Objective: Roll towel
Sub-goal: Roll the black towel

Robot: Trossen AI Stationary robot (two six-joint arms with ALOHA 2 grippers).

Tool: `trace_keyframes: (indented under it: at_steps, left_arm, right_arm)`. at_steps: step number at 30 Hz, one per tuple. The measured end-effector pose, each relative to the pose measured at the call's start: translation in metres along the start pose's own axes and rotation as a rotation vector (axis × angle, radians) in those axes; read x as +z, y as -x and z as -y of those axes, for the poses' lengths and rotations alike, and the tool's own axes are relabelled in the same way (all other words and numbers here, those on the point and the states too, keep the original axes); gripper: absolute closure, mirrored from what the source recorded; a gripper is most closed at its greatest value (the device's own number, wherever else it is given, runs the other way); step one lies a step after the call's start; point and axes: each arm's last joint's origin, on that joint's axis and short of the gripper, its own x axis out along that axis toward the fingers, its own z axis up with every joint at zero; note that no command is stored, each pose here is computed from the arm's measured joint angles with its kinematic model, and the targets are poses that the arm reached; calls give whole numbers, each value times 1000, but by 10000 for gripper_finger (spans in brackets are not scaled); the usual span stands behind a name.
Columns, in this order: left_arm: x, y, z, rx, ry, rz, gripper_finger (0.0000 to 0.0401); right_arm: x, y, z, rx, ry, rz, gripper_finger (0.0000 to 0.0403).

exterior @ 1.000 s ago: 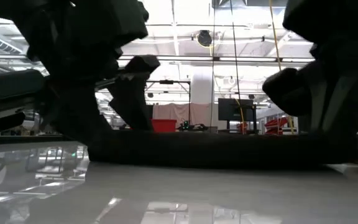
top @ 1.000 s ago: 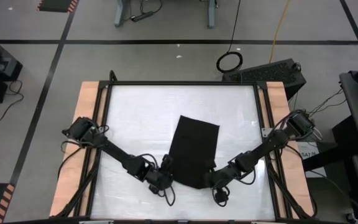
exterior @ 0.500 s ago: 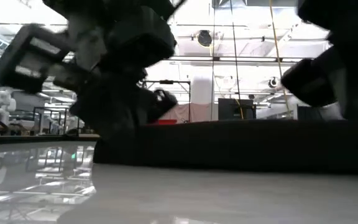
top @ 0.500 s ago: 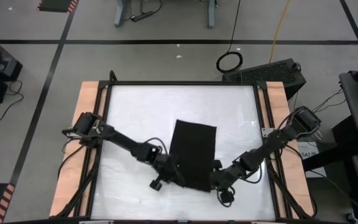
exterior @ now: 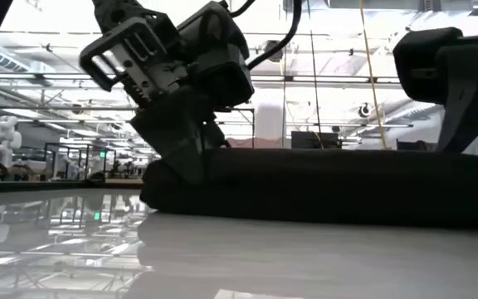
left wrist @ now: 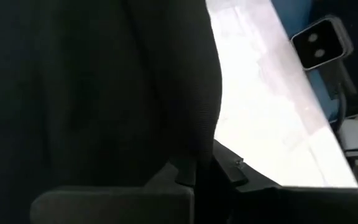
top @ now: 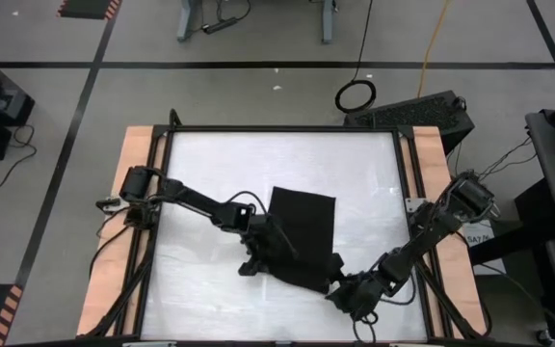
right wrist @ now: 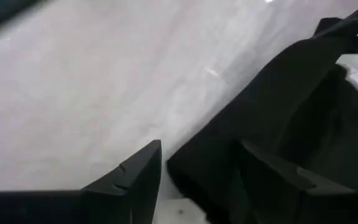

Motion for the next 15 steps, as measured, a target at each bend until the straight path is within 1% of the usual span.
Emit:
trace_keyframes:
  at_steps: [3,4,7,11,15]
  left_arm:
    - [-1,-1,-7,-8,44,1,390]
    - [-4,-3,-11,-14,75,-9,390]
    - [-9,-8,-20,-47,128,-24,390]
    - [-14,-14,-29,-61,166,-36,391]
    - [-15,-13,-31,-65,186,-36,391]
  right_arm:
    - [2,-5,-6,-90,82,-14,209]
    - [2,-6,-7,-114,106,-18,211]
    - [2,-9,-7,-164,124,-36,218]
    - [-1,-10,-9,-182,138,-50,225]
    - [0,-8,-14,-196,162,-42,227]
